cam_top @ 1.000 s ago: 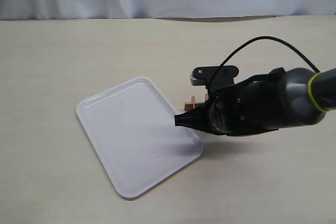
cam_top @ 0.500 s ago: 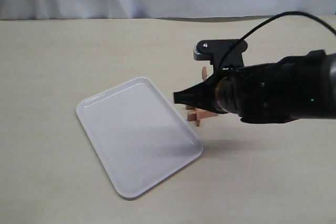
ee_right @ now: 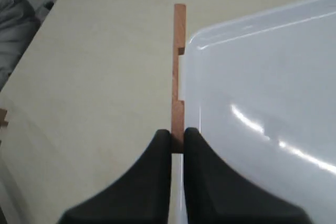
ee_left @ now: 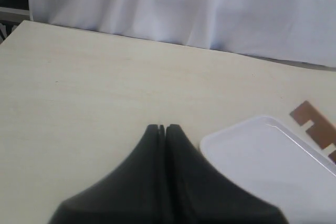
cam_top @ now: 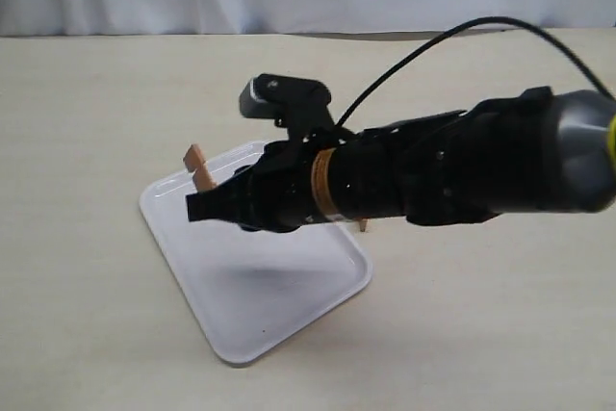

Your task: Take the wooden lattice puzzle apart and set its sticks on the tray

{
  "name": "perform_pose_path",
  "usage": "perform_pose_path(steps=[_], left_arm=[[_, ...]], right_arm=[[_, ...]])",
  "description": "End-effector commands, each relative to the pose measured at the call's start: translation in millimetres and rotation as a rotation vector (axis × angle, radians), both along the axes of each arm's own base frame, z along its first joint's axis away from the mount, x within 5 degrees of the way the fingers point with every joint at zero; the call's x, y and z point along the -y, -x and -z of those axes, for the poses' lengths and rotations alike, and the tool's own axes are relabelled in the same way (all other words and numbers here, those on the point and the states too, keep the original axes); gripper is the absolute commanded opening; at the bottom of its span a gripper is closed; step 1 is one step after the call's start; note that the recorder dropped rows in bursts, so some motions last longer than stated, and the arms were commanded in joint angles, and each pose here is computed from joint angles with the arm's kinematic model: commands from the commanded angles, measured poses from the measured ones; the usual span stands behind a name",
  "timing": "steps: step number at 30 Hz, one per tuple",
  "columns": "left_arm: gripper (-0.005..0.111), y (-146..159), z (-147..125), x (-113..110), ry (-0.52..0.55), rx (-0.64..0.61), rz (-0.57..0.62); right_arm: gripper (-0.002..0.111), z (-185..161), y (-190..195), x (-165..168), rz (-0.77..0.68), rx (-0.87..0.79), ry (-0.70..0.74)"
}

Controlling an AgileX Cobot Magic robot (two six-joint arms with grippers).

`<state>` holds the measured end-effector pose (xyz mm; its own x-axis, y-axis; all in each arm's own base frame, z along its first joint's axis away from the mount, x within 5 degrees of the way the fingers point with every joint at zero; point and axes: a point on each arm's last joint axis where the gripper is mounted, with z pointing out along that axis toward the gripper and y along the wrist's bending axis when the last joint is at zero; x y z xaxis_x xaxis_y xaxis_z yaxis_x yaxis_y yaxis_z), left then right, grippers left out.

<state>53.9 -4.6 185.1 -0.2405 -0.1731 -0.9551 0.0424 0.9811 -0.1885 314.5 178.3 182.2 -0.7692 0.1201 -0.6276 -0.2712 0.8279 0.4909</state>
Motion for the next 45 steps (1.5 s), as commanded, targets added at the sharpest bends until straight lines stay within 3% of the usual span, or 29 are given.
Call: perform_pose_path(steps=[1,4,9,18,21,24,25,27,29,34,36,37,40,42,45], left_arm=[[0.000,-0.3,-0.8,0.1,0.007,0.016,0.000],[0.000,-0.3,-0.8,0.1,0.007,0.016,0.000],[0.000,-0.3,-0.8,0.1,0.007,0.016,0.000],[0.000,-0.4,-1.2,0.1,0.007,0.020,0.000],[0.000,-0.5,-1.5,0.1,0.007,0.023,0.000],[0.000,-0.5,-1.5,0.1,0.007,0.023,0.000],[0.000,-0.5,-1.5,0.1,0.007,0.023,0.000],[0.000,-0.5,-1.5,0.1,0.007,0.023,0.000],[0.000,-0.5,-1.5,0.1,0.007,0.023,0.000],[0.000,-0.4,-1.0,0.1,0.007,0.018,0.000],[0.000,-0.4,-1.0,0.1,0.007,0.018,0.000],[0.000,-0.4,-1.0,0.1,0.007,0.018,0.000],[0.000,-0.4,-1.0,0.1,0.007,0.018,0.000],[0.000,-0.4,-1.0,0.1,0.007,0.018,0.000],[0.000,-0.4,-1.0,0.1,0.007,0.018,0.000]], right_arm=[[0.005,16.1,0.4,-27.0,-0.097,-0.003,0.038],[0.005,24.3,-3.7,-42.2,-0.151,0.031,0.103],[0.005,36.7,-23.2,-39.0,-0.020,0.045,0.265],[0.005,56.3,-19.1,-47.0,-0.106,0.003,0.225],[0.024,57.9,-22.0,-40.4,-0.048,0.002,0.284],[0.056,58.8,-18.4,-44.0,-0.077,-0.013,0.237],[0.062,53.9,-15.5,-50.2,-0.138,-0.002,0.182],[0.063,33.6,-13.4,-52.6,-0.180,0.053,0.153],[0.063,7.7,-13.4,-43.7,-0.158,0.147,0.226],[0.063,-38.7,-4.3,0.7,0.067,0.284,0.489],[0.063,-40.2,-1.4,15.5,0.118,0.267,0.631],[0.063,-37.9,1.3,28.4,0.142,0.225,0.790],[0.063,-30.9,7.1,44.5,0.096,0.119,1.025],[0.063,-21.4,11.9,54.8,0.041,-0.022,1.072],[0.063,-14.4,11.9,65.7,0.037,-0.139,0.980]])
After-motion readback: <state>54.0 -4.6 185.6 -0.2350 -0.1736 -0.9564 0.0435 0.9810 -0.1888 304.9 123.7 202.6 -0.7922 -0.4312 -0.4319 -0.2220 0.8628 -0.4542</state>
